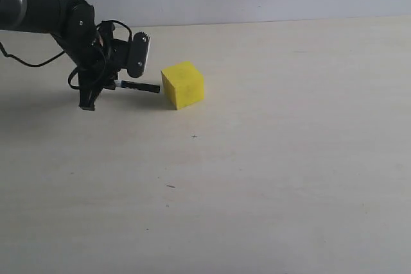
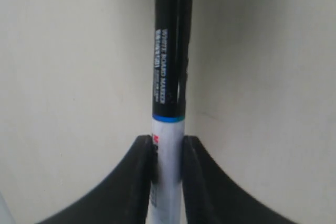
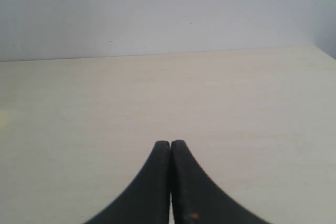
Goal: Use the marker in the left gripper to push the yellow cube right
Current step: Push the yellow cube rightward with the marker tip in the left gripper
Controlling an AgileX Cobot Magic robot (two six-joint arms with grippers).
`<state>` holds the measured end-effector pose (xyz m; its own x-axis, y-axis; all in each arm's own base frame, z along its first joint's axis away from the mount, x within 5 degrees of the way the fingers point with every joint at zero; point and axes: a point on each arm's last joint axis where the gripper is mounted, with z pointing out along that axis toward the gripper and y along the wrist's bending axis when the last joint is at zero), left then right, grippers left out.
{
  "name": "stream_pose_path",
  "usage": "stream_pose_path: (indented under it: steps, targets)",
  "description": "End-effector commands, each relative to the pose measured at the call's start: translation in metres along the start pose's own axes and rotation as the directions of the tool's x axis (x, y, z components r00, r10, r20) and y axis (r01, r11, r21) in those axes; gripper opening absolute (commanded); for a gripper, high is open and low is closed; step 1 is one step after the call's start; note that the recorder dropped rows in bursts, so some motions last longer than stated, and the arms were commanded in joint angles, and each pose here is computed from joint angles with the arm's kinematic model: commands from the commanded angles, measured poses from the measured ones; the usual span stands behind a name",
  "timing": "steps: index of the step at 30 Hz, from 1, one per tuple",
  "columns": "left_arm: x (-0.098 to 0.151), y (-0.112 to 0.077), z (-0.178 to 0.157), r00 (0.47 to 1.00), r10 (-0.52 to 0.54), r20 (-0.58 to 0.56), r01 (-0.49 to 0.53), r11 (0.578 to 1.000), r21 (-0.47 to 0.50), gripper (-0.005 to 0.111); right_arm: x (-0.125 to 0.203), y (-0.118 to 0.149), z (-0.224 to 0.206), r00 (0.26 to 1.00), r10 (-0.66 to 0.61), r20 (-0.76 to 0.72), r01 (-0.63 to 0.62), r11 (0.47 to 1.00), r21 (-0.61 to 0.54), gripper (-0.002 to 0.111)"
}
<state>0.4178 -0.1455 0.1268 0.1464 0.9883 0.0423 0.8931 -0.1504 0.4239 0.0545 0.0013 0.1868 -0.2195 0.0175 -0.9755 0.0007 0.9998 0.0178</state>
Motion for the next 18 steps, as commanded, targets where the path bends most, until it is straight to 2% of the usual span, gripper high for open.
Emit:
stream_pose_path:
  steps: [1, 7, 12, 16, 18]
  targets:
    - [0.019, 0.005, -0.002, 0.997, -0.071, -0.022, 0.071, 0.997, -0.011, 0.0, 0.001, 0.0, 0.0, 1.0, -0.006, 0.005, 0.006, 1.0, 0.006, 0.0]
    - [0.025, 0.005, -0.002, 0.993, -0.117, -0.025, 0.117, 0.993, -0.003, 0.0, 0.001, 0.0, 0.0, 1.0, -0.006, 0.005, 0.006, 1.0, 0.006, 0.0]
    - [0.001, 0.002, -0.003, 0.998, -0.069, 0.001, 0.069, 0.998, -0.009, 0.0, 0.001, 0.0, 0.0, 1.0, -0.006, 0.005, 0.006, 1.0, 0.006, 0.0]
    - [-0.028, 0.003, -0.006, 0.998, -0.013, 0.055, 0.016, 0.998, -0.066, 0.0, 0.001, 0.0, 0.0, 1.0, -0.006, 0.005, 0.006, 1.0, 0.006, 0.0]
    - [-0.032, 0.002, -0.007, 0.998, -0.004, 0.062, 0.008, 0.997, -0.072, 0.0, 0.001, 0.0, 0.0, 1.0, -0.006, 0.005, 0.006, 1.0, 0.006, 0.0]
